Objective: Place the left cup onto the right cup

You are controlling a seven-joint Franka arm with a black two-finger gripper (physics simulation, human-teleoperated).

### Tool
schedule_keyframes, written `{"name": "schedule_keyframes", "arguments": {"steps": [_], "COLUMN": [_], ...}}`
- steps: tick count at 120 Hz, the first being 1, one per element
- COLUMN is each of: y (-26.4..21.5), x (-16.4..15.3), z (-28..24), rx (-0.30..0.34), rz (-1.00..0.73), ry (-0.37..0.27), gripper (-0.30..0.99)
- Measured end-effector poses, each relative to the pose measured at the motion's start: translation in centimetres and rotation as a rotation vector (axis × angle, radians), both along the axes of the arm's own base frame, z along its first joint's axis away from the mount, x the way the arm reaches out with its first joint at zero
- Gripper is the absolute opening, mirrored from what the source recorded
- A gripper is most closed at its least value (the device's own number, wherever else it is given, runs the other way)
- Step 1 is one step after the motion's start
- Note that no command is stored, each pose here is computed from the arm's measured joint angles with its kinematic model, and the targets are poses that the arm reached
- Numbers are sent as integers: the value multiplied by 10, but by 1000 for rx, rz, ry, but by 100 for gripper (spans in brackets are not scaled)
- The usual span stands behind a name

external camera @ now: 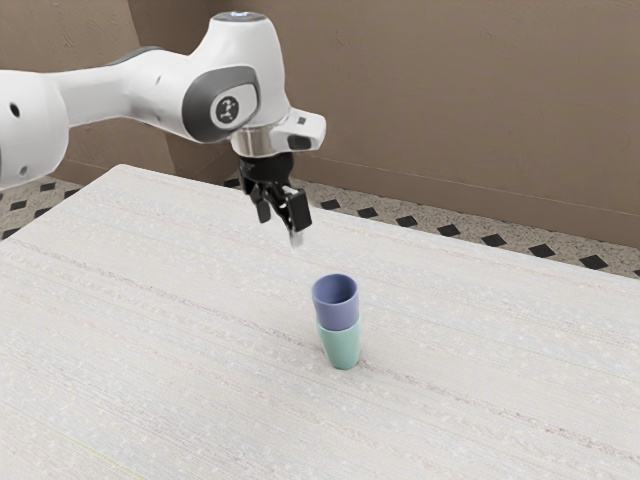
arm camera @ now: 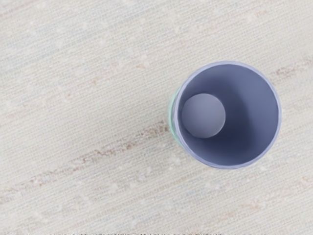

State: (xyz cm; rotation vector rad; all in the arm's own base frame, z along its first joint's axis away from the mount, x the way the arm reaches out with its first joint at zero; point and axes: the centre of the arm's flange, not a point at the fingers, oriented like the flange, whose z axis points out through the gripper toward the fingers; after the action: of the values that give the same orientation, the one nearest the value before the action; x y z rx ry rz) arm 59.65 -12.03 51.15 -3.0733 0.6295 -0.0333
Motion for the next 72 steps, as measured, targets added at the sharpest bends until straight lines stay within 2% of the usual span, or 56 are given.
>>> {"name": "schedule_keyframes", "arguments": {"steps": [55,72], "y": [51,56], "x": [13,14], "z": [32,39], "rx": [-2,1], "rz": [100,112], "ry": [-54,-52], "gripper": [69,69]}}
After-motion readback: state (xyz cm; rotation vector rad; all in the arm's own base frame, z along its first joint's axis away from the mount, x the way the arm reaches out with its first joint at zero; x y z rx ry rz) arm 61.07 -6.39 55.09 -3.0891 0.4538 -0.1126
